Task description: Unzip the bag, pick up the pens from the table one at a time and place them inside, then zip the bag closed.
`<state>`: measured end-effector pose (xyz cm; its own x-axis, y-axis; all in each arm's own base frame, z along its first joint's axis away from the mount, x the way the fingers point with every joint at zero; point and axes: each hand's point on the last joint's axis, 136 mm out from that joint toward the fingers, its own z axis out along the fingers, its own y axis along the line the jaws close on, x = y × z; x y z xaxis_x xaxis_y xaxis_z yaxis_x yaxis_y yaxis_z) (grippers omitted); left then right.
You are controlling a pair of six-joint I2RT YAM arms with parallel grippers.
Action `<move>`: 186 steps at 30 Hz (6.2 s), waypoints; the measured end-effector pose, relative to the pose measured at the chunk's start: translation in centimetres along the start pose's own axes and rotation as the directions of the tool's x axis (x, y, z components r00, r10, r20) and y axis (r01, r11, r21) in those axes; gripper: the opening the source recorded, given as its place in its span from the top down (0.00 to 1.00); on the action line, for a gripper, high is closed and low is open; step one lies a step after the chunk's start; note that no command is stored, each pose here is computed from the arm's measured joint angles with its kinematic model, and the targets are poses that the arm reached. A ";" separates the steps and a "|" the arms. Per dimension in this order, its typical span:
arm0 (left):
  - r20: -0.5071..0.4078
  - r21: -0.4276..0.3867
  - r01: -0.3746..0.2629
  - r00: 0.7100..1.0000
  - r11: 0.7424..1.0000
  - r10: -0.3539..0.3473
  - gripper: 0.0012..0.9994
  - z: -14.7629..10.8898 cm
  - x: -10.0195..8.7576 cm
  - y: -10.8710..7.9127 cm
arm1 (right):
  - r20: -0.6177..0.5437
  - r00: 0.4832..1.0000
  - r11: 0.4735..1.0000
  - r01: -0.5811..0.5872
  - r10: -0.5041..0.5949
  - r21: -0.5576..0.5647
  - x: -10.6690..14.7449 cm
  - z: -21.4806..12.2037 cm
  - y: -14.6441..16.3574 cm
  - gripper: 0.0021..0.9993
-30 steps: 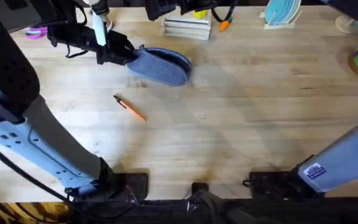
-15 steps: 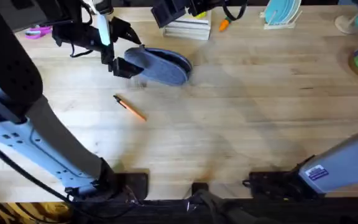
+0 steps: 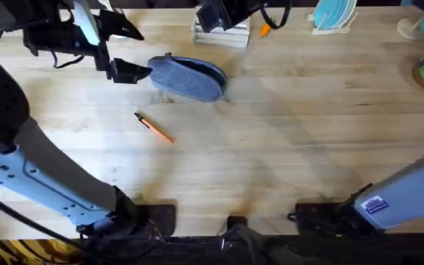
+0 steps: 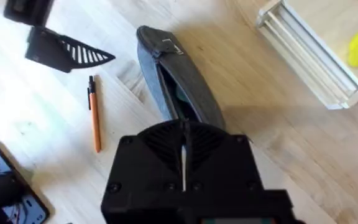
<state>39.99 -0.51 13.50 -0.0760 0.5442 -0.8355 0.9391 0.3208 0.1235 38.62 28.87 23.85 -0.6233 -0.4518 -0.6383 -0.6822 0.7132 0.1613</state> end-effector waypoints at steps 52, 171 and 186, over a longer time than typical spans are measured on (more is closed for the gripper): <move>0.041 -0.035 -0.042 0.998 0.999 0.044 0.01 -4.9 0.5 -1.4 | -0.182 0.948 0.964 0.249 -0.262 -0.094 5.5 13.2 1.3 0.97; -0.311 0.062 -0.160 0.935 0.985 0.171 0.01 -7.8 7.0 -2.6 | -0.447 0.855 0.965 0.231 -0.263 -0.126 16.1 16.1 19.2 0.01; -0.314 0.044 -0.131 0.939 0.990 0.138 0.01 -8.7 7.5 -2.8 | -0.446 0.855 0.960 0.277 -0.265 -0.038 15.7 16.8 17.6 0.90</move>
<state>33.84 9.40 11.49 -0.0467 0.7990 -0.5996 0.9546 0.2124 0.2086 23.21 43.35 4.03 -0.5229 -0.8141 -0.2527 -0.8422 0.5391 0.0062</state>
